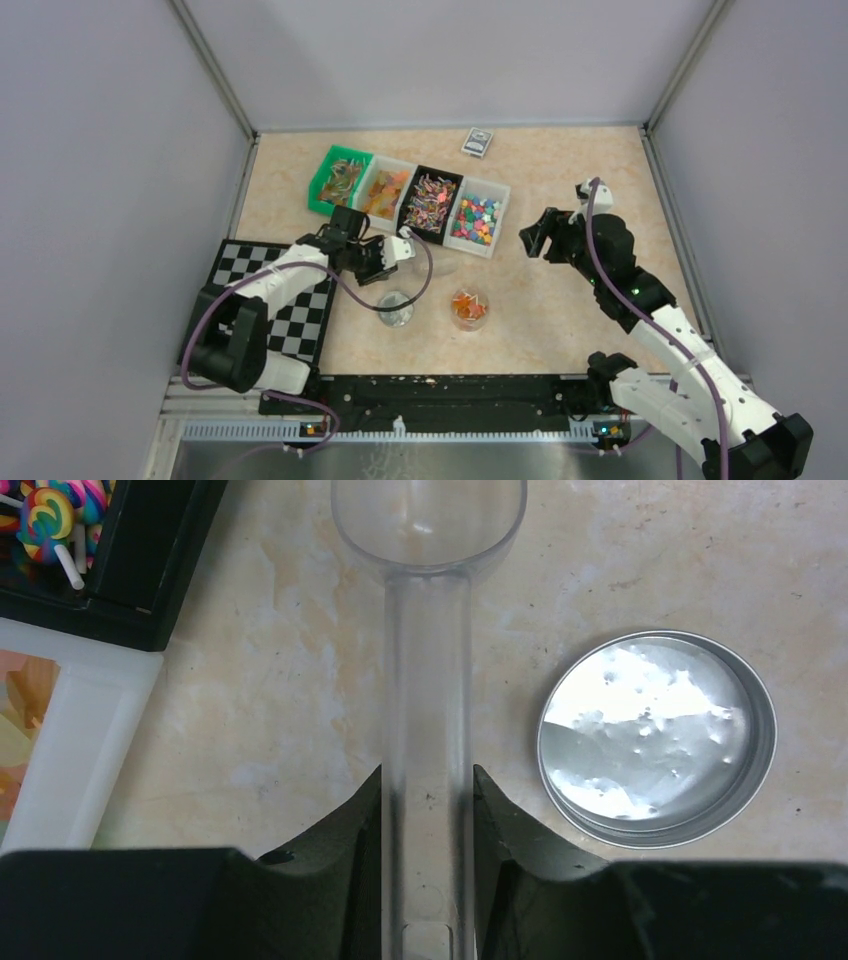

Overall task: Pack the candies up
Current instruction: Place the spatula at the center of the board, then adjust the packing bottle at the center of the board.

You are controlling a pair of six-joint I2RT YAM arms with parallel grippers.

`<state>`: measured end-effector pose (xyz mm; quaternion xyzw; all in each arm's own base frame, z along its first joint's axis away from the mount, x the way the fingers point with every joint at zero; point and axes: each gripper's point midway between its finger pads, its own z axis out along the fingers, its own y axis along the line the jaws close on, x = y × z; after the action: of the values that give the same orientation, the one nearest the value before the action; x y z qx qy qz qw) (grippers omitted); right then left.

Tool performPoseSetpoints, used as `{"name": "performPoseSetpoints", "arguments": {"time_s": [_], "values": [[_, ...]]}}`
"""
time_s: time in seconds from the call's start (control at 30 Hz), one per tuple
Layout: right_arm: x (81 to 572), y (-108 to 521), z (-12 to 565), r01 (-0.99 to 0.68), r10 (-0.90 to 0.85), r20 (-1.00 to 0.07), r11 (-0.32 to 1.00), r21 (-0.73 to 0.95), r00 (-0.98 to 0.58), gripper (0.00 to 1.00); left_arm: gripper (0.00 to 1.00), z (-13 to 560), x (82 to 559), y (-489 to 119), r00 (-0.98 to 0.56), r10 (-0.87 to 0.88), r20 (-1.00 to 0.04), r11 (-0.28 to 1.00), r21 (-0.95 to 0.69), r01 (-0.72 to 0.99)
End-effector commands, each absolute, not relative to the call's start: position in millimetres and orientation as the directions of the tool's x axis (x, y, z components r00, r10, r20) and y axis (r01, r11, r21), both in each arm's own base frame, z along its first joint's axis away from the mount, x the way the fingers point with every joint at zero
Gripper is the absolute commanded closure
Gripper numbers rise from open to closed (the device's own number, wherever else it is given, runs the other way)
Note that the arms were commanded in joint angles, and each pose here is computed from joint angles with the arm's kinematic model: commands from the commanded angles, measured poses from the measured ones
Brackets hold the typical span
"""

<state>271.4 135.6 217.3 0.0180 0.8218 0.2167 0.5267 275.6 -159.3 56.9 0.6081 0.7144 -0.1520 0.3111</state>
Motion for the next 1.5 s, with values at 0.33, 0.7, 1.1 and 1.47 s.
{"name": "performPoseSetpoints", "arguments": {"time_s": [0.33,0.7,1.1,1.47], "values": [[267,134,249,-0.243,0.248,-0.884,0.900,0.362,-0.397,0.32,0.46,82,286,-160,-0.037,0.759,-0.650,0.247,0.235,0.940],[246,151,244,-0.300,0.209,-0.823,0.861,0.410,-0.528,0.22,0.01,188,314,-169,-0.253,0.490,-0.834,0.623,0.132,0.771],[199,185,171,-0.252,0.154,-0.637,0.829,0.499,-0.756,0.48,0.12,197,271,-196,-0.678,0.091,-0.729,0.734,-0.411,0.541],[200,215,133,-0.271,0.122,-0.597,0.807,0.525,-0.793,0.60,0.29,144,204,-267,-0.823,0.155,-0.546,0.679,-0.547,0.490]]}}
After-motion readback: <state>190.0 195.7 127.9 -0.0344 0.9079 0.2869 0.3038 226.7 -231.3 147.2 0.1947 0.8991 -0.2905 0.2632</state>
